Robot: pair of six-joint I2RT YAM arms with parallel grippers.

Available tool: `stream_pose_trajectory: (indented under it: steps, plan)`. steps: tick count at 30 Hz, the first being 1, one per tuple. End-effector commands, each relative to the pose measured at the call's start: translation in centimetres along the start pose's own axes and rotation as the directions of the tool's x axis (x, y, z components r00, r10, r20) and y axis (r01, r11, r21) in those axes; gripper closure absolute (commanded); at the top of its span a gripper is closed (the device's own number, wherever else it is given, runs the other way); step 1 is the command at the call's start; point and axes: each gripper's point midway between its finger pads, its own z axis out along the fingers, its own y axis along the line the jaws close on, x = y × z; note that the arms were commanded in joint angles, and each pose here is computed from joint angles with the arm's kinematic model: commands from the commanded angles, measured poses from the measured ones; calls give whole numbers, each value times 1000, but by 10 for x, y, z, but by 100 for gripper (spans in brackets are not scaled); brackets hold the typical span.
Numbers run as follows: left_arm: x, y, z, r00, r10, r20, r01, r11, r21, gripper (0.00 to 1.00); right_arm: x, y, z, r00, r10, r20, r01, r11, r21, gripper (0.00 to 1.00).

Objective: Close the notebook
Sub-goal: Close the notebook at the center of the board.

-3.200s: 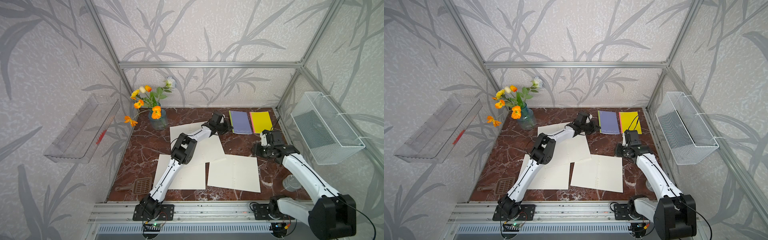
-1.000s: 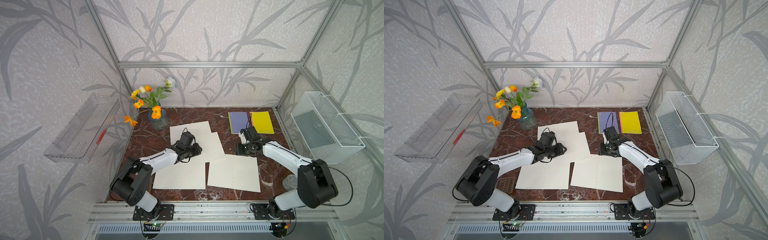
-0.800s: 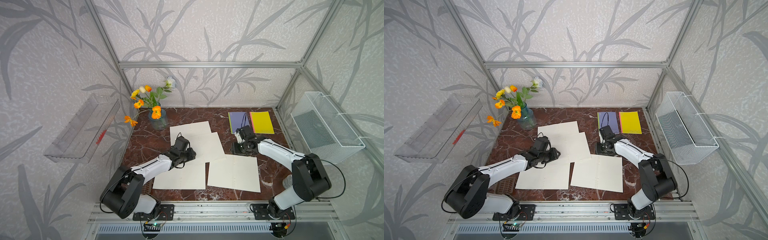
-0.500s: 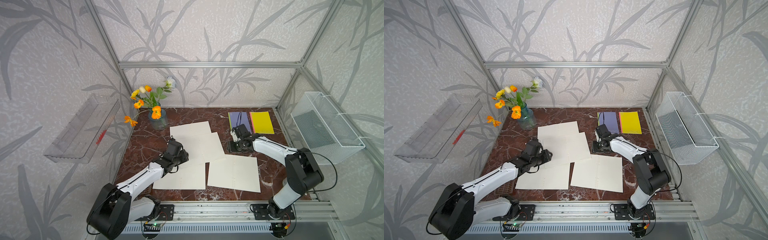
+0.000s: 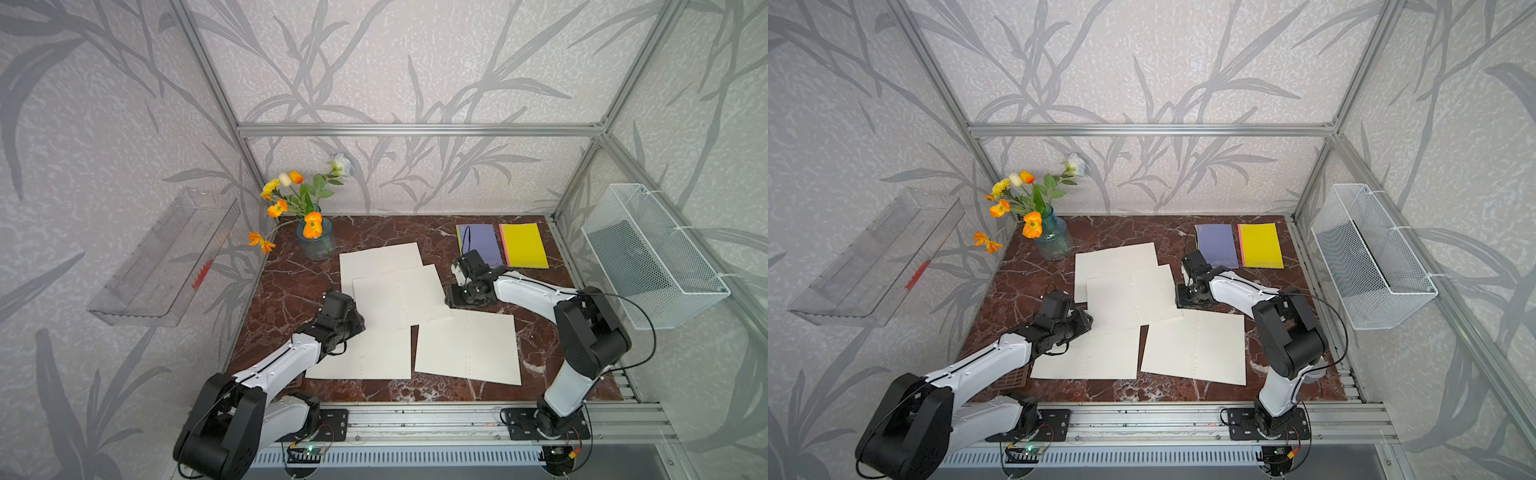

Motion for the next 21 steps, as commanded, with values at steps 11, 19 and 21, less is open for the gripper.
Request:
stream_pose_trajectory:
  steps: [11,19,21]
  plan:
    - [8,-1,16,998,-11,-59,12,1000,25,53,-1,11,9,1000,-17,-18,17,1000,-15,46]
    - [11,-3,22,997,-18,-80,21,999,36,54,2,13,13,999,-25,-32,25,1000,-7,50]
    - [10,-4,21,997,-17,-77,20,999,39,54,3,13,15,999,-27,-36,27,1000,-6,50]
